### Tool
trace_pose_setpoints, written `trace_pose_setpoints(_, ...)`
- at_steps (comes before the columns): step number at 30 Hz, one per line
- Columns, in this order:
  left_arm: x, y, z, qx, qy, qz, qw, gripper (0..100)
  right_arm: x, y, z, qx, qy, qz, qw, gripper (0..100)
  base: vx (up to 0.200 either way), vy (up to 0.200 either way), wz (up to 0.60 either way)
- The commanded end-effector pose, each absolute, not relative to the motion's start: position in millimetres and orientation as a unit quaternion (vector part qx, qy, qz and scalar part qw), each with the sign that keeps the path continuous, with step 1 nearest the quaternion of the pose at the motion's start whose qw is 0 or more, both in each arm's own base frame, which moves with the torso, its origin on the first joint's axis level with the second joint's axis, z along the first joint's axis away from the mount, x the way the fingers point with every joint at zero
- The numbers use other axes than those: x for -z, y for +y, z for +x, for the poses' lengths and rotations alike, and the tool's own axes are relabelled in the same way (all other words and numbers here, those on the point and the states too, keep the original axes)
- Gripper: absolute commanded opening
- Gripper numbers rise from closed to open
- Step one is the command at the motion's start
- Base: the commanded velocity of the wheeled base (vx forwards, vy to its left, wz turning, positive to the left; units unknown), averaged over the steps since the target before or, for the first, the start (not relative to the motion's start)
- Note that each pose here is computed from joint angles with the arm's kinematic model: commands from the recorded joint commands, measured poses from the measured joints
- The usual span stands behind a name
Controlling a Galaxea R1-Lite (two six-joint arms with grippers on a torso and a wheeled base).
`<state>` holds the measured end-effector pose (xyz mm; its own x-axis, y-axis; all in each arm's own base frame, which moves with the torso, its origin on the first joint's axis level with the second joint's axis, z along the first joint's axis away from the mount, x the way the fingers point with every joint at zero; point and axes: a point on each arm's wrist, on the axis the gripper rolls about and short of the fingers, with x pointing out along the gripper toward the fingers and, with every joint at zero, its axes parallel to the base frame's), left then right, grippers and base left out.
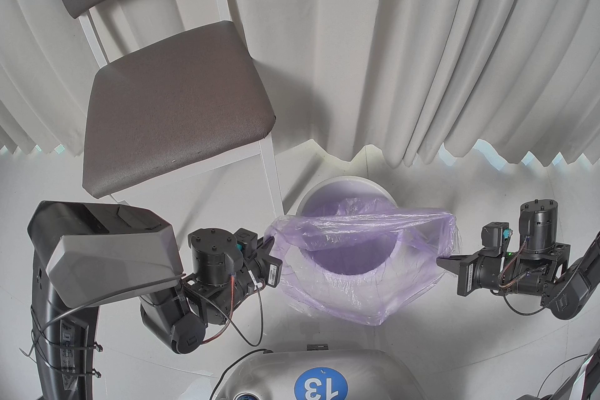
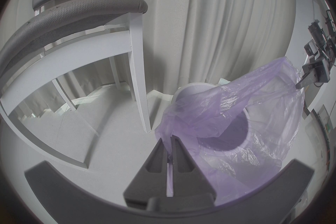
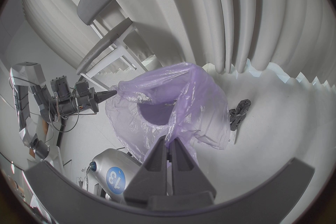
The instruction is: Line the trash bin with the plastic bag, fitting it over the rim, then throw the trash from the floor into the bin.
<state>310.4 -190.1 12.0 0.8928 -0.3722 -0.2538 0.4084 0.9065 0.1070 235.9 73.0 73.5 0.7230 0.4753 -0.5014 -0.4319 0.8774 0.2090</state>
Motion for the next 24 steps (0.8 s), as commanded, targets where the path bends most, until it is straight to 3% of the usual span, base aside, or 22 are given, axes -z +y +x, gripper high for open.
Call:
trace_pose_setpoints(1,-10,-189,309,0.201,0.118,0.082,0.969,0,-72,73,235,-0.244,0.289,0.037,0.925,0,0.000,0.000,0.00)
trace_pose_setpoints(11,-4,-190,327,0.187,0.110,0.071,0.973,0,-67,73,247,-0.236,0.295,0.039,0.925,0,0.000,0.000,0.00)
trace_pose_setpoints(16,2,-196,341,0.168,0.099,0.046,0.980,0,-51,72,266,-0.202,0.294,0.041,0.933,0,0.000,0.000,0.00)
trace_pose_setpoints(24,-14,-210,355,0.150,0.065,-0.014,0.986,0,-34,73,291,-0.155,0.225,0.078,0.959,0,0.000,0.000,0.00)
